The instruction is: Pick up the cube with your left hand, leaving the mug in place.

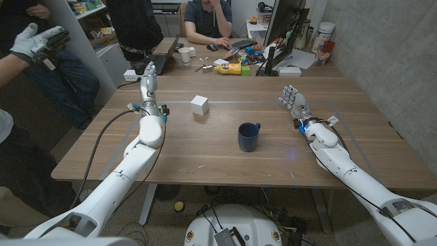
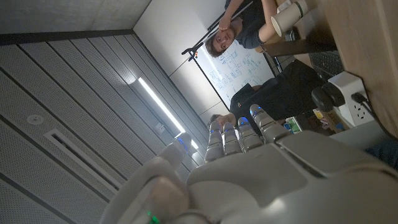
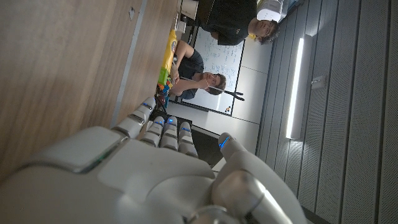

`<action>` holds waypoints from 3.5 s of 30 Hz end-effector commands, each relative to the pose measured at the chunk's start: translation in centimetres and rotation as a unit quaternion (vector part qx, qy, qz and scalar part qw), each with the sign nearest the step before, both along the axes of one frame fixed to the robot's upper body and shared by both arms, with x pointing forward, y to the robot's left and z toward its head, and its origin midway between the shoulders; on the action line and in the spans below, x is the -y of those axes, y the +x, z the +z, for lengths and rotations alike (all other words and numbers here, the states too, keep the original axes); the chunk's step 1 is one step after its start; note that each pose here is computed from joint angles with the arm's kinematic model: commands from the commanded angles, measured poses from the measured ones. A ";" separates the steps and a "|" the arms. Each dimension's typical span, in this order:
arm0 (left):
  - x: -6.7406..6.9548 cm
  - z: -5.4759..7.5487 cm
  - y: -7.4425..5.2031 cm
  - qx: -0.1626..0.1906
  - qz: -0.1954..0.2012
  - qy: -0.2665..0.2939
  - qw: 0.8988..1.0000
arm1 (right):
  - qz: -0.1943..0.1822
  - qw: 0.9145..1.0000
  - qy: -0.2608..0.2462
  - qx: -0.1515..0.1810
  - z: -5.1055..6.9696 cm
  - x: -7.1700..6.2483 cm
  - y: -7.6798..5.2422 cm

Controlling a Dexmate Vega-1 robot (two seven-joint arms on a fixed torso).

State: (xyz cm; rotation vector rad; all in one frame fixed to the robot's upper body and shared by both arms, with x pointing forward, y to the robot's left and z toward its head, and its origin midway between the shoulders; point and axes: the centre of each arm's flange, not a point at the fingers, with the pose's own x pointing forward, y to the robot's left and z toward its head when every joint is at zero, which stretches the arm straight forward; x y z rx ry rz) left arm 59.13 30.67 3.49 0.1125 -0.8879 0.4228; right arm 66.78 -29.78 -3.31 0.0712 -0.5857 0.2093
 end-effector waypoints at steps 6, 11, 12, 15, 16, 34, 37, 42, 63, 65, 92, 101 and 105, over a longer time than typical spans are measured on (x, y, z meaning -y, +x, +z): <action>1.4 4.1 -1.5 0.059 0.179 0.104 0.977 | 0.005 1.000 0.001 0.000 -0.3 -0.3 0.1; 2.0 5.0 -1.5 0.068 0.202 0.130 0.968 | 0.007 1.000 0.001 0.000 -0.5 -0.3 0.1; 2.0 5.1 -1.4 0.068 0.204 0.132 0.968 | 0.008 1.000 0.000 0.000 -0.5 -0.4 0.0; 2.3 5.7 -1.3 0.072 0.213 0.143 0.964 | 0.012 1.000 -0.002 -0.001 -0.6 -0.6 0.0; 2.4 5.9 -1.3 0.075 0.221 0.148 0.961 | 0.014 1.000 -0.003 -0.001 -0.6 -0.7 0.1; 5.2 9.1 -2.8 0.127 0.310 0.246 0.909 | 0.018 1.000 -0.009 0.002 -0.5 -0.8 0.1; 5.8 9.7 -2.8 0.133 0.320 0.264 0.900 | 0.020 1.000 -0.007 0.002 -0.6 -0.8 0.1; 6.7 10.6 -2.8 0.119 0.326 0.293 0.891 | 0.021 1.000 -0.003 0.002 -0.7 -0.7 0.1; 8.1 11.2 -2.3 0.091 0.329 0.363 0.867 | 0.017 1.000 0.000 0.007 -0.6 -0.1 0.0; 8.1 11.3 -2.2 0.084 0.328 0.366 0.867 | 0.018 1.000 0.001 0.008 -0.6 -0.1 0.0; 8.4 11.4 1.0 -0.049 0.290 0.452 0.842 | 0.025 0.999 -0.001 0.020 -0.3 -0.4 -0.3; 8.8 10.7 2.1 -0.081 0.283 0.476 0.828 | 0.025 0.999 -0.006 0.026 0.0 -0.5 -0.3; 9.1 10.5 2.5 -0.100 0.281 0.490 0.819 | 0.027 0.999 -0.007 0.027 0.1 -0.6 -0.2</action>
